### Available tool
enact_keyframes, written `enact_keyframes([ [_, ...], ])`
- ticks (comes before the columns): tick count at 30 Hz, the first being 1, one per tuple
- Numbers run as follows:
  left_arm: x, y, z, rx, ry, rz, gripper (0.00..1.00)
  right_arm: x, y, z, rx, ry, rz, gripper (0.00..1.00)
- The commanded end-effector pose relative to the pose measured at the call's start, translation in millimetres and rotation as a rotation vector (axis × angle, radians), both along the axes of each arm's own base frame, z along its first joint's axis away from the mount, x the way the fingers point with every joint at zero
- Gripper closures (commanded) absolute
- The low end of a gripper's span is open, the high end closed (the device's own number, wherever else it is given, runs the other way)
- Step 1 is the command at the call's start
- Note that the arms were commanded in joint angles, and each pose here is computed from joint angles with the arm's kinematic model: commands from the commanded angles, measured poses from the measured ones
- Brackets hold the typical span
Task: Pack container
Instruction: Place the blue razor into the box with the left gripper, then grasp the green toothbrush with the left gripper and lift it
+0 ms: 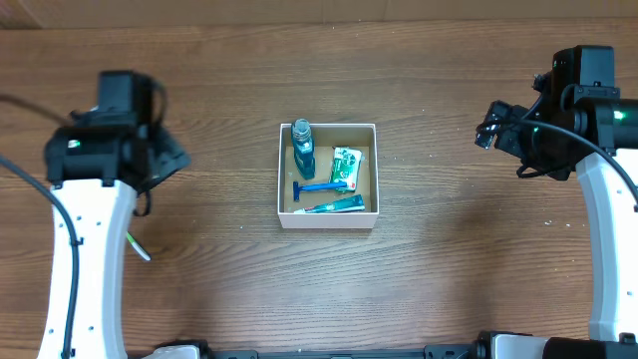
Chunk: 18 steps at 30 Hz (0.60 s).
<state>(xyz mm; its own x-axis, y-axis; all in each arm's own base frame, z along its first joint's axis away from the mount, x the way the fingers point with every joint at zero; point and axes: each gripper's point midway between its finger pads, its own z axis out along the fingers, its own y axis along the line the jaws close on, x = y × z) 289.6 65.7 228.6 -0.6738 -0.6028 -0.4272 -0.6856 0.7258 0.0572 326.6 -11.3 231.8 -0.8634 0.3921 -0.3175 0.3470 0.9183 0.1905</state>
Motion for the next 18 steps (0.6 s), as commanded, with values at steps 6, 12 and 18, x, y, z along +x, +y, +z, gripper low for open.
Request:
enact_keyframes([
  [6, -28, 69, -90, -0.081, 0.093, 0.196, 0.00, 0, -2, 1, -0.011, -0.007, 0.002, 0.00],
  [12, -37, 95, -140, -0.135, 0.183, 0.228, 0.00, -1, -2, 1, -0.011, -0.004, 0.002, 0.00],
  [18, -32, 109, -184, -0.205, 0.249, 0.215, 0.00, -1, -2, 1, -0.011, -0.004, 0.002, 0.00],
])
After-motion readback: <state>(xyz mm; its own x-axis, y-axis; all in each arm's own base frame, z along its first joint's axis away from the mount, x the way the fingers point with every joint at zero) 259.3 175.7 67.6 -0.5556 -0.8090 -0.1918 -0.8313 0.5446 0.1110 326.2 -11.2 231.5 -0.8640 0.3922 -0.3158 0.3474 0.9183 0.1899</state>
